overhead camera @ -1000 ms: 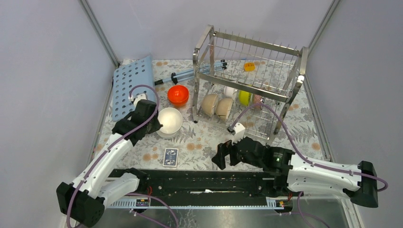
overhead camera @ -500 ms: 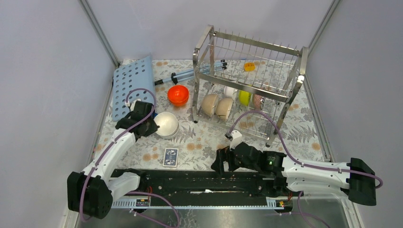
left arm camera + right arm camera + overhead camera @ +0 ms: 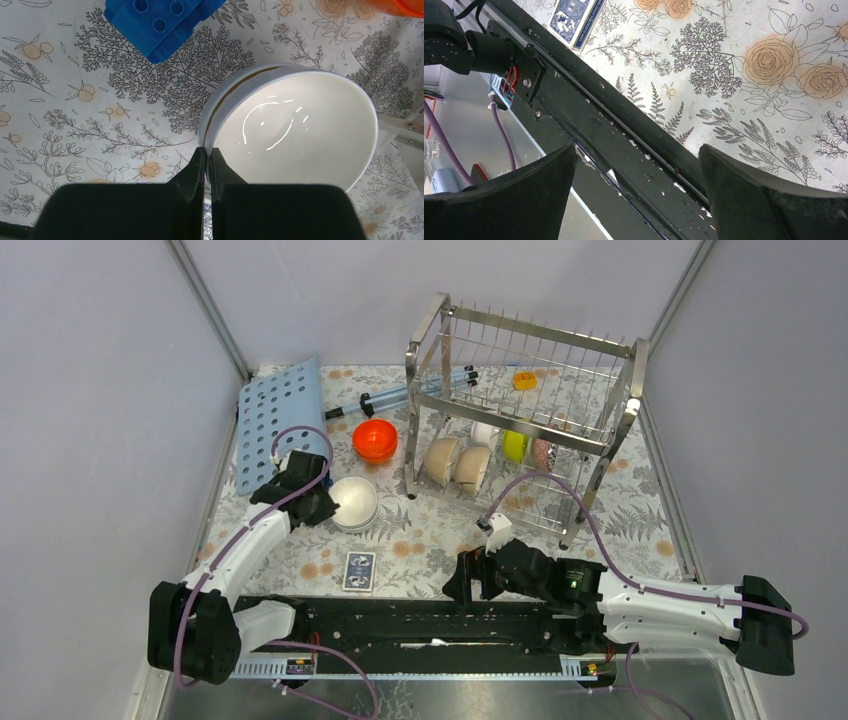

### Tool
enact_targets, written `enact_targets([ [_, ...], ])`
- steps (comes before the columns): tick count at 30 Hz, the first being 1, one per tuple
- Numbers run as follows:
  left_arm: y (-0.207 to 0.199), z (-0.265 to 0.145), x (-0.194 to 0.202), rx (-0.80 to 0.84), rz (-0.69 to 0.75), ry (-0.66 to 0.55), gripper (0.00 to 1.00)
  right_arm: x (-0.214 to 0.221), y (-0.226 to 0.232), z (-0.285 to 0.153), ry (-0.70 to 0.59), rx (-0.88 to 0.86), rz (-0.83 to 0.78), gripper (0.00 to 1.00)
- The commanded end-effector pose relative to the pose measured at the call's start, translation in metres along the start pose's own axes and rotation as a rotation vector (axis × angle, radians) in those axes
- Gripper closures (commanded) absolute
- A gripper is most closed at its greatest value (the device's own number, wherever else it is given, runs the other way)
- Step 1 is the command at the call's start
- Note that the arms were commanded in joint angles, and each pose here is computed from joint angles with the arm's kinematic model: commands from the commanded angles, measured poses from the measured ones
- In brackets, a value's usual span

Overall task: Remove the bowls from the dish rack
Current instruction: Place the bowl with the bowl, then pick up the bowl from the dish rack.

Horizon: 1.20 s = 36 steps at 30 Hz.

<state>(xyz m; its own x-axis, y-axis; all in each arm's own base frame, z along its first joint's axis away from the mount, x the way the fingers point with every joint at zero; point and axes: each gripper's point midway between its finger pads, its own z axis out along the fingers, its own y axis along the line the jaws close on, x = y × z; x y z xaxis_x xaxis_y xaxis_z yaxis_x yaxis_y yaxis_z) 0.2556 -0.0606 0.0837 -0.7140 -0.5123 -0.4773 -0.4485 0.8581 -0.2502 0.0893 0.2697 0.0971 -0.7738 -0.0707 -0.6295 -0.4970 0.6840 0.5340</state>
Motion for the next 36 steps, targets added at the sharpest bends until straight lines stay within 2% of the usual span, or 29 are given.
enact_targets([
  [1,-0.017,0.0,-0.013,0.071,-0.015,-0.042,1.0,-0.005,0.001,-0.001,-0.028,0.0,0.011,0.02],
  [4,-0.016,0.0,-0.011,0.07,-0.013,-0.037,0.93,-0.005,0.001,-0.002,-0.028,0.001,0.009,0.02],
  [10,-0.018,-0.006,-0.011,0.095,-0.006,-0.036,0.63,-0.006,0.001,-0.002,-0.027,0.005,0.0,0.01],
  [13,-0.021,-0.013,-0.016,0.11,-0.002,-0.051,0.54,-0.008,0.002,-0.003,-0.029,0.006,-0.003,0.01],
  [20,-0.029,-0.041,-0.032,0.162,0.013,-0.11,0.52,-0.013,0.001,-0.007,-0.045,0.017,-0.013,0.01],
  [29,-0.089,-0.085,-0.026,0.489,0.143,-0.138,0.49,-0.037,-0.012,-0.021,-0.158,0.096,-0.013,0.01],
  [36,-0.132,-0.086,-0.002,0.556,0.247,-0.107,0.59,-0.056,-0.023,-0.041,-0.231,0.17,-0.031,0.01],
])
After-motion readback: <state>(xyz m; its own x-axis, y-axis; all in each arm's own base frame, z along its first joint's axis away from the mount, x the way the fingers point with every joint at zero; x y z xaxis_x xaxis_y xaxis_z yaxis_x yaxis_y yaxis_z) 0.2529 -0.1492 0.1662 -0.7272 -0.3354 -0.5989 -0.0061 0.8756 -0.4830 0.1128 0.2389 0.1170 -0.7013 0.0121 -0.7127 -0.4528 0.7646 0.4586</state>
